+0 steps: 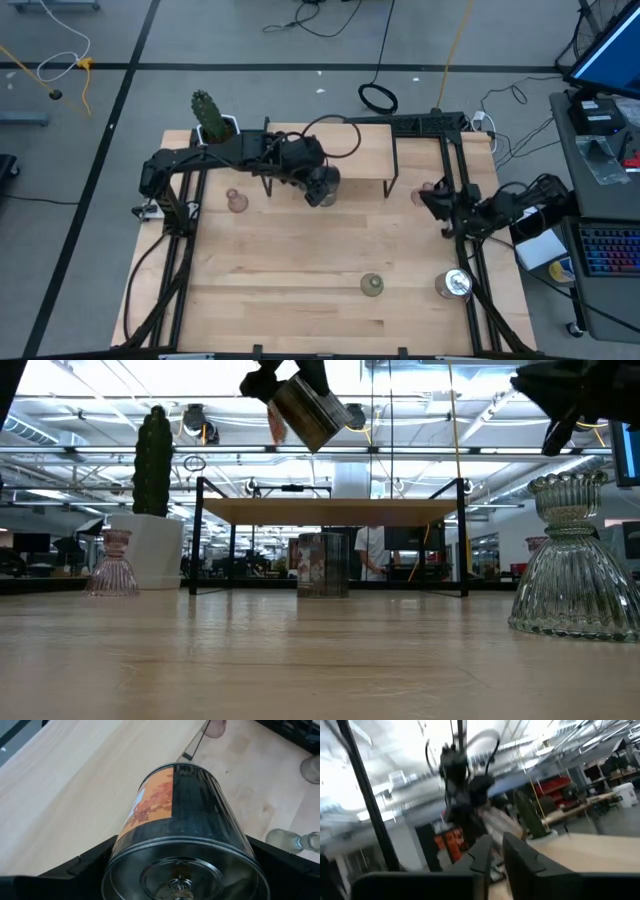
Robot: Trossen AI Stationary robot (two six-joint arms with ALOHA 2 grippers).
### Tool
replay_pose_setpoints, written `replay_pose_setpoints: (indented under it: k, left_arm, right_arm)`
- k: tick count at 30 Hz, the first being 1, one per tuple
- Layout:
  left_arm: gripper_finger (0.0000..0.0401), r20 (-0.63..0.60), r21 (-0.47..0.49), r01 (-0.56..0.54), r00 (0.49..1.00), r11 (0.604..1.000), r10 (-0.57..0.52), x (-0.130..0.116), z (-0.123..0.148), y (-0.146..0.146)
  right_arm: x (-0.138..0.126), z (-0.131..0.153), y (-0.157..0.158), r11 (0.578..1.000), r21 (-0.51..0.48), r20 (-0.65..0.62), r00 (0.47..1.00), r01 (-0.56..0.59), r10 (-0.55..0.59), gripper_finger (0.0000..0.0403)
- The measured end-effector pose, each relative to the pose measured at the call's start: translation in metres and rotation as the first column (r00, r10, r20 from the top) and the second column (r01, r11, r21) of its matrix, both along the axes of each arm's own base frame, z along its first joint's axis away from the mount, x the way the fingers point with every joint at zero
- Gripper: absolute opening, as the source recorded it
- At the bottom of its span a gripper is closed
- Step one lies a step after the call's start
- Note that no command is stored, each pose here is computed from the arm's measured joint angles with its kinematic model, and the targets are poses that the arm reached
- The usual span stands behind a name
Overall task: Pick & Place candle stick holders
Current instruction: Put the orange scented candle on the shelf
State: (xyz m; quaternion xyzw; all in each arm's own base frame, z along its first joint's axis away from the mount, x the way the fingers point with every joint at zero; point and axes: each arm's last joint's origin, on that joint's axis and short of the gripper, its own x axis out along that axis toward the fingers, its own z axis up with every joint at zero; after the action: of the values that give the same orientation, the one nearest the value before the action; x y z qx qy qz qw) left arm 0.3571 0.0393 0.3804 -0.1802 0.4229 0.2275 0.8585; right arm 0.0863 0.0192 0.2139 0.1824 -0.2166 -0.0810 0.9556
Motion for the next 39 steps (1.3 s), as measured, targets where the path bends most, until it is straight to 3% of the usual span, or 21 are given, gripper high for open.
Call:
replay_pose_setpoints:
  k: [5, 13, 23, 33, 39]
  left_arm:
    - [0.036, -0.001, 0.008, 0.007, 1.0, 1.0, -0.007, 0.0, 0.0, 0.001]
    - [0.036, 0.0, 0.008, 0.02, 1.0, 1.0, -0.02, 0.001, 0.0, -0.003]
    - [0.036, -0.008, 0.024, 0.03, 1.0, 0.999, -0.03, 0.001, 0.0, -0.012]
    - [0.0359, -0.018, 0.024, 0.034, 0.999, 0.999, -0.033, 0.0, -0.001, -0.014]
    - [0.0359, -0.018, 0.026, 0.038, 0.999, 0.999, -0.037, 0.0, -0.001, -0.014]
  right_arm:
    - [0.012, 0.021, 0.003, 0.998, -0.04, -0.066, 0.997, 0.048, -0.051, 0.0102]
    - [0.055, 0.07, 0.007, 0.962, -0.233, -0.238, 0.951, 0.141, -0.197, 0.0179]
    - [0.135, 0.115, 0.004, 0.894, -0.432, -0.543, 0.757, 0.12, -0.363, 0.0237]
    - [0.185, 0.137, 0.004, 0.844, -0.535, -0.644, 0.63, 0.034, -0.434, 0.0297]
    - [0.201, 0.129, 0.001, 0.832, -0.555, -0.691, 0.56, -0.006, -0.457, 0.033]
